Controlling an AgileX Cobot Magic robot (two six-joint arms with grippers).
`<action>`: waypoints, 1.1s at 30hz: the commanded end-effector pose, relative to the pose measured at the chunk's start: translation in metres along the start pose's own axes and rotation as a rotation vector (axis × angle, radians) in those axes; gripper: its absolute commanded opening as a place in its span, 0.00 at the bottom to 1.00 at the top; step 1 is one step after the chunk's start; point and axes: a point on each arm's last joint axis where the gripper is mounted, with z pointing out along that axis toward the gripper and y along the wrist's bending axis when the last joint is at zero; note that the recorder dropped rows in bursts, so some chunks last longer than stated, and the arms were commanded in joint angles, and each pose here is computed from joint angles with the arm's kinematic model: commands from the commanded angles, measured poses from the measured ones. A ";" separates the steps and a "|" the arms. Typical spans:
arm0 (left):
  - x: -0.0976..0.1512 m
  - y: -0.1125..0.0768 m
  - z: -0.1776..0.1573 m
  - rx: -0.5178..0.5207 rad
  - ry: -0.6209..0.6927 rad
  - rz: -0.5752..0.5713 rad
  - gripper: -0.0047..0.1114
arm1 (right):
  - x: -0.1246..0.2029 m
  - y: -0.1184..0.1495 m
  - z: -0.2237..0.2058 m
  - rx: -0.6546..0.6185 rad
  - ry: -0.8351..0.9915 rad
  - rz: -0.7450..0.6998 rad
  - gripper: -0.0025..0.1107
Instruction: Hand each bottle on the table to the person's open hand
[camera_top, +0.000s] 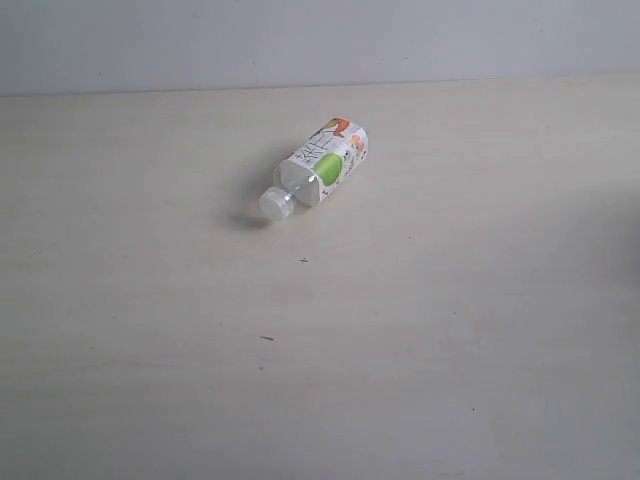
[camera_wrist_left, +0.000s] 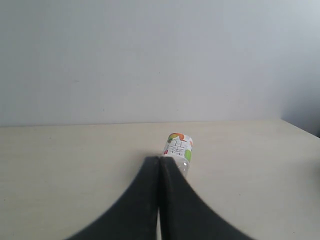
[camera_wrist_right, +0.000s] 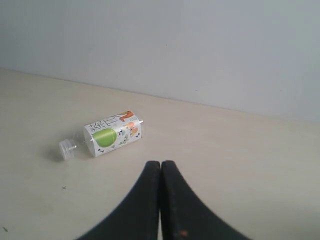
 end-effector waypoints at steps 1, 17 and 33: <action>-0.001 0.000 -0.001 -0.001 -0.011 -0.001 0.04 | 0.016 0.004 0.007 -0.038 -0.017 0.023 0.02; -0.001 0.000 -0.001 -0.001 -0.011 -0.001 0.04 | 0.016 0.001 -0.015 -0.045 -0.147 0.034 0.02; -0.001 0.000 -0.001 -0.001 -0.011 -0.001 0.04 | 0.014 -0.002 -0.042 -0.058 -0.313 0.062 0.02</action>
